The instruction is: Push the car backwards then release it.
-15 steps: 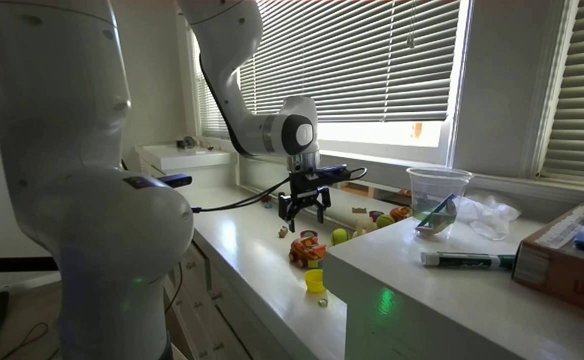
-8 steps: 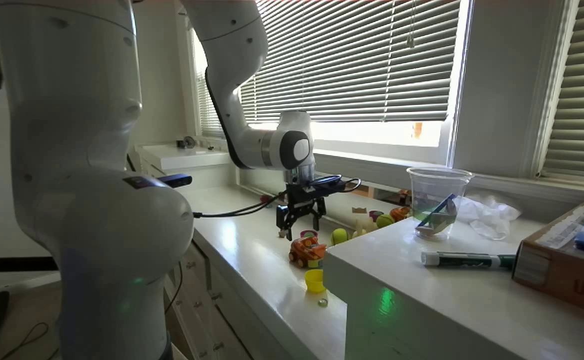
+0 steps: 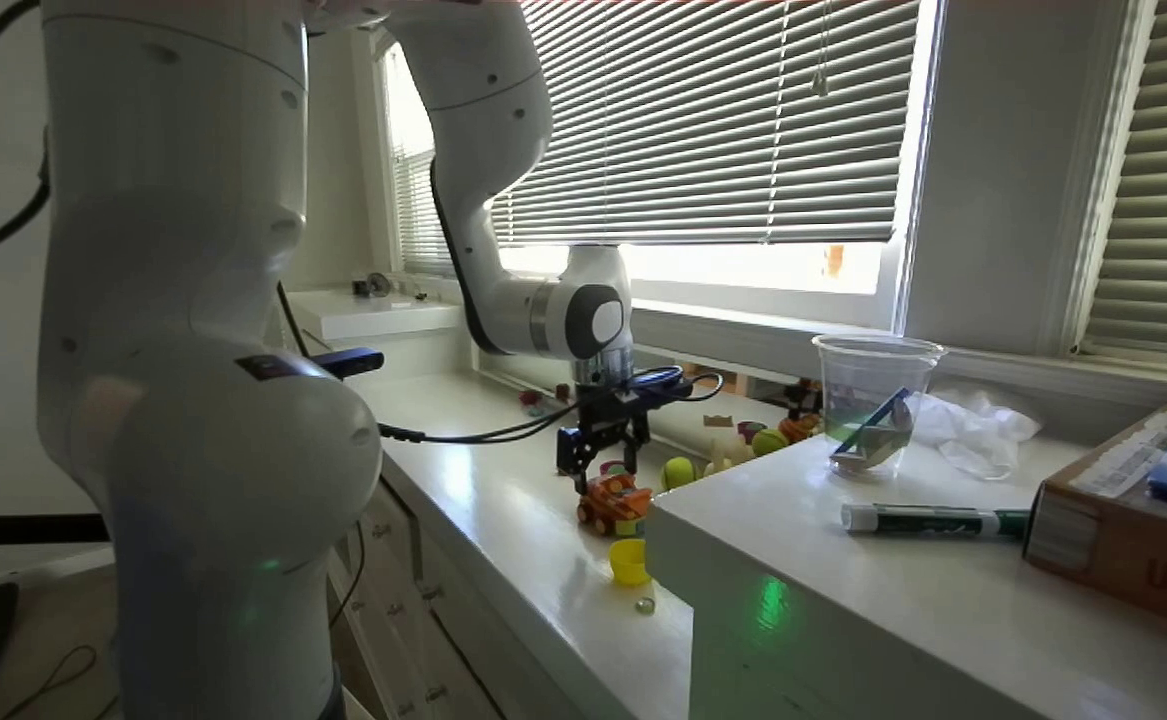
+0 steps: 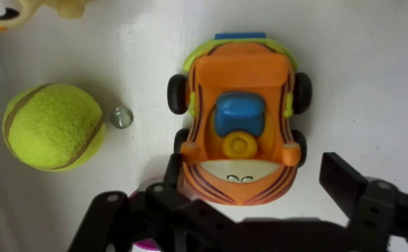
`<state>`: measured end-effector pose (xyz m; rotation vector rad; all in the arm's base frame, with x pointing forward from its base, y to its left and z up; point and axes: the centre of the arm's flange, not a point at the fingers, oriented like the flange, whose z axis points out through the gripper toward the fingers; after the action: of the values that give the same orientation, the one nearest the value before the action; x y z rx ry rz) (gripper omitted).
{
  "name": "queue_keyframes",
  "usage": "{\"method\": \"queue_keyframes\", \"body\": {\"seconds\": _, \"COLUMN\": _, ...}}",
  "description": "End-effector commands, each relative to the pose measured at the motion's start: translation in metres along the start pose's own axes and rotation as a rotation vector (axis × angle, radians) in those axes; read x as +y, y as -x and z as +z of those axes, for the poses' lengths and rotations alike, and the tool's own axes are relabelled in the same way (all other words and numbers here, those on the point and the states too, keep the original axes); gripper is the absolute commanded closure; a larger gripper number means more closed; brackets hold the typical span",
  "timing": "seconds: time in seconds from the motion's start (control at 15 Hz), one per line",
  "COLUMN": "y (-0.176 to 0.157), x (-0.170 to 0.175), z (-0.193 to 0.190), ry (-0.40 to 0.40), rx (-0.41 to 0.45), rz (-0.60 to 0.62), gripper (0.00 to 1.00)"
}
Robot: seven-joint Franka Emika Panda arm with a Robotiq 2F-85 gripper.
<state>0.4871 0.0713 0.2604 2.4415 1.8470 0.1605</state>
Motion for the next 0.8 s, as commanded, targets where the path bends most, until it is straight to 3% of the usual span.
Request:
{"method": "queue_keyframes", "body": {"seconds": 0.0, "y": 0.001, "x": 0.011, "z": 0.008, "ry": 0.006, "rx": 0.029, "rz": -0.042, "gripper": 0.0}}
{"method": "queue_keyframes", "body": {"seconds": 0.53, "y": 0.005, "x": 0.016, "z": 0.019, "ry": -0.01, "rx": 0.027, "rz": -0.079, "gripper": 0.0}}
{"method": "queue_keyframes", "body": {"seconds": 0.67, "y": 0.006, "x": 0.016, "z": 0.021, "ry": -0.009, "rx": 0.028, "rz": -0.079, "gripper": 0.28}}
{"method": "queue_keyframes", "body": {"seconds": 0.73, "y": 0.006, "x": 0.016, "z": 0.022, "ry": -0.004, "rx": 0.029, "rz": -0.08, "gripper": 0.34}}
